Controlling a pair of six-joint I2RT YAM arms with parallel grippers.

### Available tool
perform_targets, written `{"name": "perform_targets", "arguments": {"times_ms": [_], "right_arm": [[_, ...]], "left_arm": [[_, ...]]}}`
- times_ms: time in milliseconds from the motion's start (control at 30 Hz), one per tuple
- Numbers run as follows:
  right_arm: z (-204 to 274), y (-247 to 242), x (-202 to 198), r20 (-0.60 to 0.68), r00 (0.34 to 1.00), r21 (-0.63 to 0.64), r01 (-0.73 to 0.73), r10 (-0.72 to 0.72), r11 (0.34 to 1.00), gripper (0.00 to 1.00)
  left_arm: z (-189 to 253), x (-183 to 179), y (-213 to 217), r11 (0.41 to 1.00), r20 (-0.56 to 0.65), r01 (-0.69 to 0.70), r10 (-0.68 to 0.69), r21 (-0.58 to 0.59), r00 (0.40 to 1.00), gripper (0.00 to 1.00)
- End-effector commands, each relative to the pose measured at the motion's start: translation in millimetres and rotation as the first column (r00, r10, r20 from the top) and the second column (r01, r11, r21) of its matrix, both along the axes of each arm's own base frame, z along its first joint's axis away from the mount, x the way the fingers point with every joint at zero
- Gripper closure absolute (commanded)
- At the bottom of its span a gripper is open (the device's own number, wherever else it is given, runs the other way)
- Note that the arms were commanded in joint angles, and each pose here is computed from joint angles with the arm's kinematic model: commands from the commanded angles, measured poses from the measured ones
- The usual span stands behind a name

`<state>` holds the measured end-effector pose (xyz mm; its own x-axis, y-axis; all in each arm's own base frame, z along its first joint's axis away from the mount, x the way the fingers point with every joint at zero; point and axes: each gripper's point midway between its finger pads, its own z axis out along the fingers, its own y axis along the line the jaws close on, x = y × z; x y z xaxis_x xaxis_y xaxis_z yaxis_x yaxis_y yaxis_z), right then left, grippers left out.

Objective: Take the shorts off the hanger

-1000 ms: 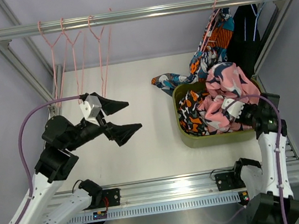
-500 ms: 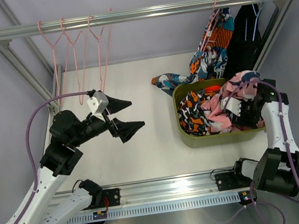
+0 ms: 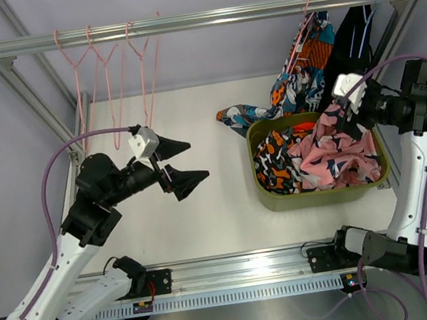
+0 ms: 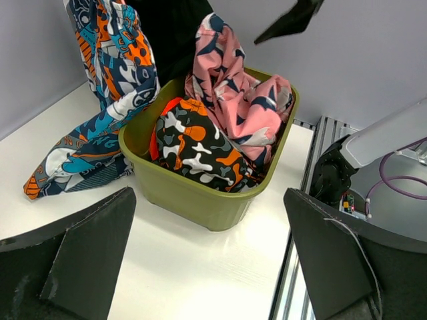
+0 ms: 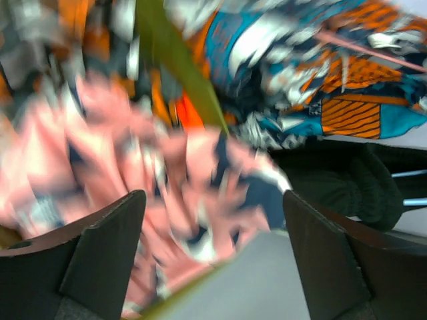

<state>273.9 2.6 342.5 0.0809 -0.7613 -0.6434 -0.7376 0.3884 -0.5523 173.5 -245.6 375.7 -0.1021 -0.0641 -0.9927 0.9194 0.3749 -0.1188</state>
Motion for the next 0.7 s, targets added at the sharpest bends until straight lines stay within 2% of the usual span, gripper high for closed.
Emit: {"name": "perform_targets", "arguments": {"times_ms": [0, 33, 67, 100, 267, 367, 467, 567, 667], "right_arm": [[40, 31, 0, -0.129, 0.988, 0.394, 0.133, -0.089, 0.909, 0.13], [55, 25, 21, -0.054, 0.990, 0.412, 0.139, -0.128, 0.901, 0.16], [56, 26, 26, -0.098, 0.981, 0.462, 0.193, -0.166, 0.866, 0.18], [53, 26, 34, -0.098, 0.979, 0.452, 0.203, -0.178, 0.868, 0.18], [-21, 33, 56, -0.232, 0.952, 0.268, 0.261, -0.201, 0.927, 0.20], [-52, 10, 62, -0.261, 0.914, 0.162, 0.359, -0.311, 0.919, 0.23], [-69, -12, 56, -0.273, 0.866, 0.059, 0.449, -0.419, 0.891, 0.27], [-84, -21, 33, -0.306, 0.836, -0.019, 0.473, -0.455, 0.881, 0.35], [-96, -22, 5, -0.304, 0.837, -0.067, 0.457, -0.455, 0.887, 0.51]], "left_arm": [[16, 1, 0, 0.999, 0.055, 0.000, 0.003, -0.040, 0.998, 0.01], [17, 1, -1, 0.999, 0.055, 0.004, -0.002, -0.042, 0.998, 0.01], [17, 1, -1, 0.999, 0.052, 0.006, -0.004, -0.043, 0.999, 0.01], [18, 1, -1, 0.999, 0.053, 0.006, -0.004, -0.047, 0.999, 0.01], [19, 0, 0, 0.998, 0.046, 0.002, 0.001, -0.063, 0.999, 0.01], [18, -2, 3, 0.997, 0.032, -0.013, 0.016, -0.081, 0.999, 0.01], [9, 0, 6, 0.995, 0.004, -0.042, 0.043, -0.089, 0.999, 0.01], [6, 0, 9, 0.993, -0.007, -0.060, 0.060, -0.097, 0.998, 0.01], [1, 2, 8, 0.993, -0.011, -0.065, 0.064, -0.098, 0.998, 0.01]]}}
